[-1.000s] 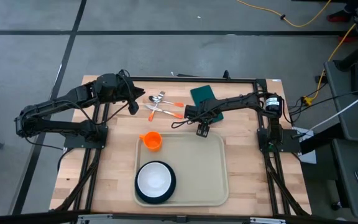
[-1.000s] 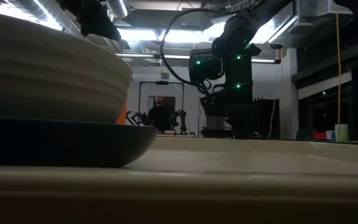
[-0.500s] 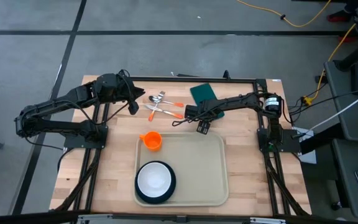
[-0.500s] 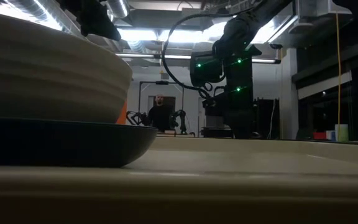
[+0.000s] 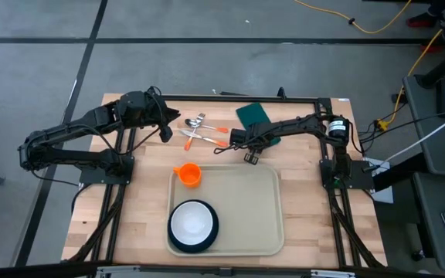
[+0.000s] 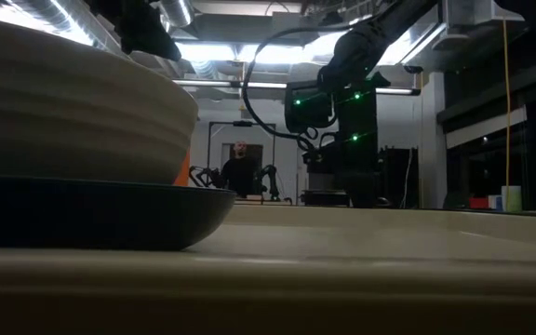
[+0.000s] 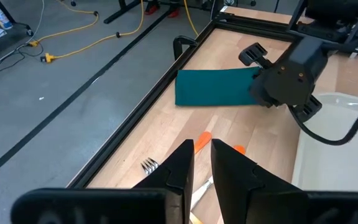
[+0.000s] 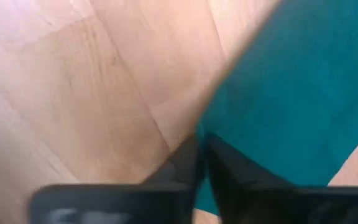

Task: Set up tray
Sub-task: Put the dark blue napkin to the right of the black plate on the gray serving tray

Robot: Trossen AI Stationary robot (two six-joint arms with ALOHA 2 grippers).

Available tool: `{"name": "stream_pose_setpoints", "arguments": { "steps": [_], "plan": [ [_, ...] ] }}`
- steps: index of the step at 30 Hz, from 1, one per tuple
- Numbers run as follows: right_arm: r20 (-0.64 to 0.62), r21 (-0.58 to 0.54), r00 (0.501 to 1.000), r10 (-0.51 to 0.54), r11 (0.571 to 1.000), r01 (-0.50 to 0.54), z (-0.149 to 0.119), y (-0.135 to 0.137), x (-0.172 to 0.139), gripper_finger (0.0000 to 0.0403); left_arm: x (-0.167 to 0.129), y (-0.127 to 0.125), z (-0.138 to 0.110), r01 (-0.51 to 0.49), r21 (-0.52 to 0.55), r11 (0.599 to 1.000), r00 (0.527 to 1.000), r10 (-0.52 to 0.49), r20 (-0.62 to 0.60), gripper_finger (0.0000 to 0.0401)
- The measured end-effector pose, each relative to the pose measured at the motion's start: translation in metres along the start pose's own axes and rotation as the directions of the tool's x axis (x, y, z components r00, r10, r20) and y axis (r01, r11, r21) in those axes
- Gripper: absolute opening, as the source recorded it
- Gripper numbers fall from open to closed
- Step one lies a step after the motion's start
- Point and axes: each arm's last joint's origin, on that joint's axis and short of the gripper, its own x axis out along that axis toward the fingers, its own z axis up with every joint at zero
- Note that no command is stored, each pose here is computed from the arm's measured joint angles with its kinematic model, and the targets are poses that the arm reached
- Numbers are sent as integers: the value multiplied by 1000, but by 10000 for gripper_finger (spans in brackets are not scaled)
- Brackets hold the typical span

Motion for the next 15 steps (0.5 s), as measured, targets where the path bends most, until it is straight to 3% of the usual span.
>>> {"name": "stream_pose_setpoints", "arguments": {
  "steps": [2,15],
  "plan": [
    [0,-1,1000,0,1000,0,0,0,0,16,0,0,0,0,0,1000,1000,0,0,48],
    [-84,-4,996,-14,1000,14,-9,-1,-2,4,0,0,0,0,1,1000,1000,0,-4,48]
  ]
}}
